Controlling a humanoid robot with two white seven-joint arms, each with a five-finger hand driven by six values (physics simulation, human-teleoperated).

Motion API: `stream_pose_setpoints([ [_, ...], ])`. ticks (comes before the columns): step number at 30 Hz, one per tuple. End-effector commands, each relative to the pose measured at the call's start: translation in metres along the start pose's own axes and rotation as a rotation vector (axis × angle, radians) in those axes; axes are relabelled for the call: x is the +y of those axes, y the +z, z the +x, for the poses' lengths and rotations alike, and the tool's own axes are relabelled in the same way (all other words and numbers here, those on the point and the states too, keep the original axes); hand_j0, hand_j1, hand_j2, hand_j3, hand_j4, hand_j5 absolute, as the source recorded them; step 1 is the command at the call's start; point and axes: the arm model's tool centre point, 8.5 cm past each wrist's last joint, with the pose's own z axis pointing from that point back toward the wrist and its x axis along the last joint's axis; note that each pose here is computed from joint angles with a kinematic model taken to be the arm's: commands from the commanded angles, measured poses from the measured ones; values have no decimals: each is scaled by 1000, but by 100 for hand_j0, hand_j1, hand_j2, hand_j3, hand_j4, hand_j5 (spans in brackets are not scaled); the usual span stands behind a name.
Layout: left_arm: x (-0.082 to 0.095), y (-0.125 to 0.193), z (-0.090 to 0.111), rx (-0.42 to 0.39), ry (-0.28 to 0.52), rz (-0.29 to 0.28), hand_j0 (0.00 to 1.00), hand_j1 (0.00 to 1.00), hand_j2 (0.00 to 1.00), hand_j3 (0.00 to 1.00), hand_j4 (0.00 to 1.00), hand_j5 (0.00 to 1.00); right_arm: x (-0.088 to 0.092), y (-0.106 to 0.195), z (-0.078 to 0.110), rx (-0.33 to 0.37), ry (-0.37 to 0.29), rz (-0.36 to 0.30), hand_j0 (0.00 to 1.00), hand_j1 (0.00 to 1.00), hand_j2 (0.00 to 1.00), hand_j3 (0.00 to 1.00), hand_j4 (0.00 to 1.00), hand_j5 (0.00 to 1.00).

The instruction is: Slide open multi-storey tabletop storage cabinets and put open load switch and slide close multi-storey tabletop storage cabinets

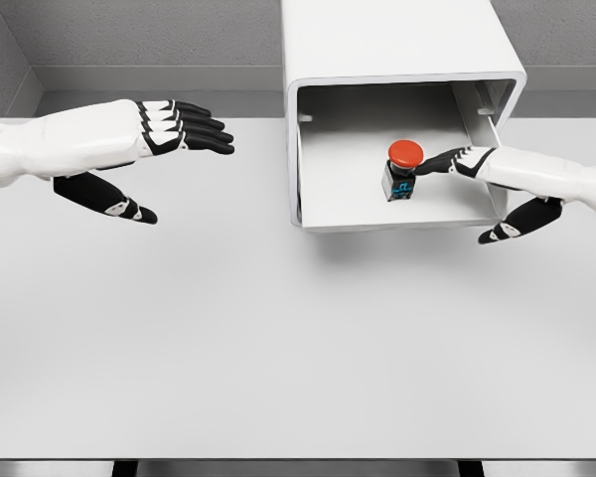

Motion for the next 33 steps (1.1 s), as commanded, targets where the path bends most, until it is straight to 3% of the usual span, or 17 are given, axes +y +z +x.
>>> stream_pose_setpoints([
  [1,1,0,0,0,6,4,100,100,100,100,100,100,0,3,-6,21,-7,-4,100,100,100,100,100,100],
  [9,1,1,0,0,5,5,100,100,100,100,100,100,-2,1,-18,48,-21,-23,100,100,100,100,100,100],
  [17,0,1,1,-1,6,3,100,100,100,100,100,100,-12,-21,-20,27,-6,-51,99,99,99,99,99,99],
  [28,-1,0,1,-3,7,2,100,100,100,100,100,100,-20,-5,-43,116,-1,-67,100,100,100,100,100,100],
  [33,0,0,1,-2,6,3,100,100,100,100,100,100,-20,-16,-51,130,-5,-73,100,100,100,100,100,100],
])
